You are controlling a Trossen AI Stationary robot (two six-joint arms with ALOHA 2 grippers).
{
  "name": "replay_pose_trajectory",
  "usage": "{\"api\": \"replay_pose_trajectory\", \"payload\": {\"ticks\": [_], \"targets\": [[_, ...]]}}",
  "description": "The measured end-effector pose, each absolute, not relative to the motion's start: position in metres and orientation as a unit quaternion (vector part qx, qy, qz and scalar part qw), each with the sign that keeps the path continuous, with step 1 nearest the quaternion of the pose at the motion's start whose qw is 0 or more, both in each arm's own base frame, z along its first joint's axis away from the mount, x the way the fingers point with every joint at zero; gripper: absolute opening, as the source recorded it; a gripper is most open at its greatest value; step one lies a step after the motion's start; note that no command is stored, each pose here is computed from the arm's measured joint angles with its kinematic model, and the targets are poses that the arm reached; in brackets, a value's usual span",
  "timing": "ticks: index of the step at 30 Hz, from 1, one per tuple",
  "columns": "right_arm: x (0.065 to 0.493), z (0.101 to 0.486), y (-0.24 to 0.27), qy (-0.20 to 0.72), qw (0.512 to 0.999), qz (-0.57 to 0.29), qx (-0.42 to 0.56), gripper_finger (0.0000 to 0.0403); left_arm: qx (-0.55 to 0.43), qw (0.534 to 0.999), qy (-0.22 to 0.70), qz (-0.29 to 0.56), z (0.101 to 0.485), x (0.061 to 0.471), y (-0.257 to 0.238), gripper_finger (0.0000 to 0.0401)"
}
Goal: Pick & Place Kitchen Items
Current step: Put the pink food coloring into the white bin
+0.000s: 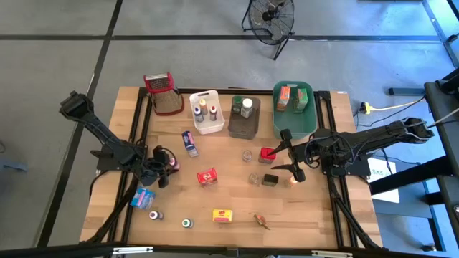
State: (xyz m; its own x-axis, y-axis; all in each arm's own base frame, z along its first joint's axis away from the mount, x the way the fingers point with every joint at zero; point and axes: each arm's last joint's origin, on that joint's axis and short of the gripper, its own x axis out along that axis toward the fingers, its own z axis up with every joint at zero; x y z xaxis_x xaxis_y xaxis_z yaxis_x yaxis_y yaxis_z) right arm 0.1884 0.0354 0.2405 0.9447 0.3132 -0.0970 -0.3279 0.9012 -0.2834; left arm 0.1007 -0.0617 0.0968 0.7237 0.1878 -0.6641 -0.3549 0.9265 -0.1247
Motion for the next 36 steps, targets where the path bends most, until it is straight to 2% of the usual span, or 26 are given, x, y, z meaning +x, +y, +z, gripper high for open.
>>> {"api": "replay_pose_trajectory", "payload": {"ticks": [4, 10, 15, 20, 29, 36], "targets": [[0.188, 0.24, 0.035, 0.025, 0.975, 0.165, -0.15, 0.0224, -0.135, 0.918, 0.345, 0.142, 0.098, 0.101, -0.063, 0.0131], [0.188, 0.24, 0.035, 0.025, 0.975, 0.165, -0.149, 0.0225, -0.159, 0.908, 0.371, 0.114, 0.112, 0.11, -0.07, 0.0124], [0.192, 0.237, 0.036, 0.036, 0.976, 0.162, -0.138, 0.0225, -0.15, 0.895, 0.404, 0.118, 0.14, 0.121, -0.072, 0.0123], [0.199, 0.233, 0.035, 0.043, 0.982, 0.123, -0.135, 0.0231, -0.123, 0.895, 0.415, 0.111, 0.182, 0.135, -0.073, 0.0122], [0.213, 0.226, 0.034, 0.038, 0.989, 0.077, -0.118, 0.0292, -0.087, 0.906, 0.401, 0.102, 0.253, 0.144, -0.071, 0.0121], [0.227, 0.234, 0.037, 0.001, 0.993, 0.07, -0.09, 0.0339, -0.011, 0.923, 0.366, 0.116, 0.267, 0.152, -0.071, 0.0121]]}}
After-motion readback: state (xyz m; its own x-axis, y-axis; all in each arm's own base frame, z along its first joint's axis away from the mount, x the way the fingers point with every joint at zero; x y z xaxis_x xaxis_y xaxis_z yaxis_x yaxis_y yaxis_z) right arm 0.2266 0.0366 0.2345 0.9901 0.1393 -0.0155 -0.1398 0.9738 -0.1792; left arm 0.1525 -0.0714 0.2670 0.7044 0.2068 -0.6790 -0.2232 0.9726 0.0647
